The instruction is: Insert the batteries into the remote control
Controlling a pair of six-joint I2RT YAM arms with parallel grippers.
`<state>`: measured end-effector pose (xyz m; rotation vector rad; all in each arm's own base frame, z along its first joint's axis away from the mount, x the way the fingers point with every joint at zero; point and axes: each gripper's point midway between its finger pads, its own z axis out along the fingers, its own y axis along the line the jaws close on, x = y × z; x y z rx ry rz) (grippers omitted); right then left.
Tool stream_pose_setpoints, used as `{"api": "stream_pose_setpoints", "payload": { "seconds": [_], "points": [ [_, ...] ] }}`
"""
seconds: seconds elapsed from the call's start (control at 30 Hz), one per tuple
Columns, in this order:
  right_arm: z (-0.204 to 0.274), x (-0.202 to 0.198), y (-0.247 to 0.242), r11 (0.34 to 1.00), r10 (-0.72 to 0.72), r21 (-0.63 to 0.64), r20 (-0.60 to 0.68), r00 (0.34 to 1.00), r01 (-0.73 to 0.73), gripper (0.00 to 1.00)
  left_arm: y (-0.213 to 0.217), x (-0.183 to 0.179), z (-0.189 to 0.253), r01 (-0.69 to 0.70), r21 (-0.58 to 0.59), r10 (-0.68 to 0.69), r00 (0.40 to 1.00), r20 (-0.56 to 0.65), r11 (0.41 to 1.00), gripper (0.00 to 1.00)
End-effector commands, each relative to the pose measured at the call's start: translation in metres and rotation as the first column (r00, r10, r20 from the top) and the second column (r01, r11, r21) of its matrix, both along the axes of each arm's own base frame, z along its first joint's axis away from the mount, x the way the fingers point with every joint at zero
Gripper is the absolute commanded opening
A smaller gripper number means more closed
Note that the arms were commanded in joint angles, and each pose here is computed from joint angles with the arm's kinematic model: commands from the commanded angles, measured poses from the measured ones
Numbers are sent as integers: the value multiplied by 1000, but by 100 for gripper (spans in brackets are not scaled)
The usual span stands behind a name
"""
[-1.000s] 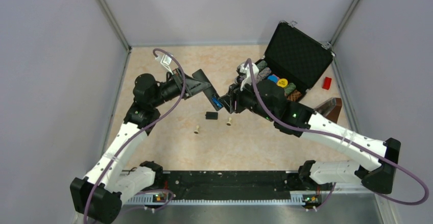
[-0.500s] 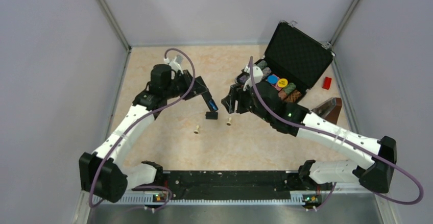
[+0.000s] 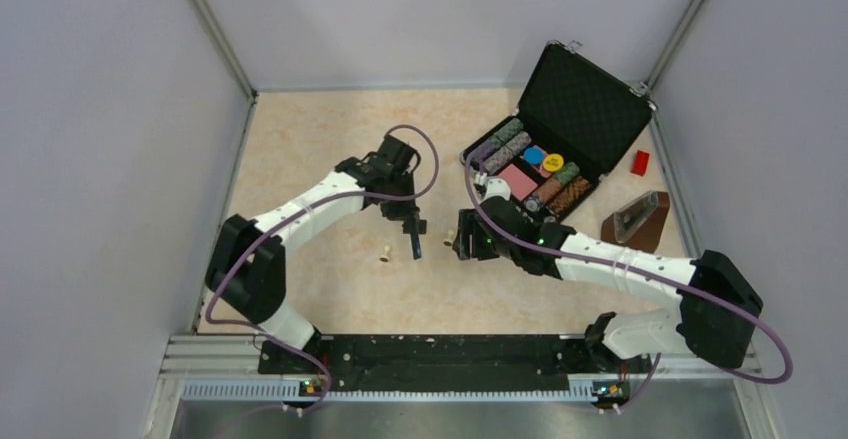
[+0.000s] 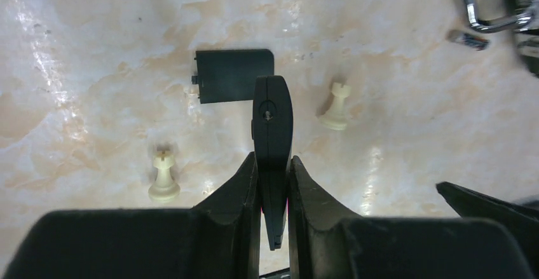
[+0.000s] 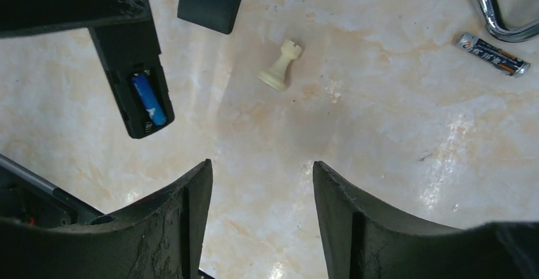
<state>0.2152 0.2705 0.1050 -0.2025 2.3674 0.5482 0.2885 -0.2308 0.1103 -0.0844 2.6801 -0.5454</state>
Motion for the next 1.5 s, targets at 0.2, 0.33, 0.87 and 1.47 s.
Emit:
{"api": "stream_pose_setpoints", "payload": {
  "seconds": [0.2, 0.33, 0.87, 1.47],
  "points": [
    [4, 6, 17, 995, -5, 95, 3, 1000, 5, 58, 27, 0, -19, -65, 448, 75, 997, -4, 892, 0],
    [3, 2, 26, 992, 58, 114, 12, 998, -58, 57, 32, 1, -17, -77, 475, 81, 997, 13, 877, 0],
    [-8, 2, 50, 980, -99, 152, -199, 975, 130, 47, 84, 17, 32, -257, 374, 215, 965, 151, 891, 0],
    [-70, -55, 61, 877, -475, -209, -519, 711, 433, 48, 164, 37, 135, -467, 115, 356, 791, 498, 877, 0]
  ]
}}
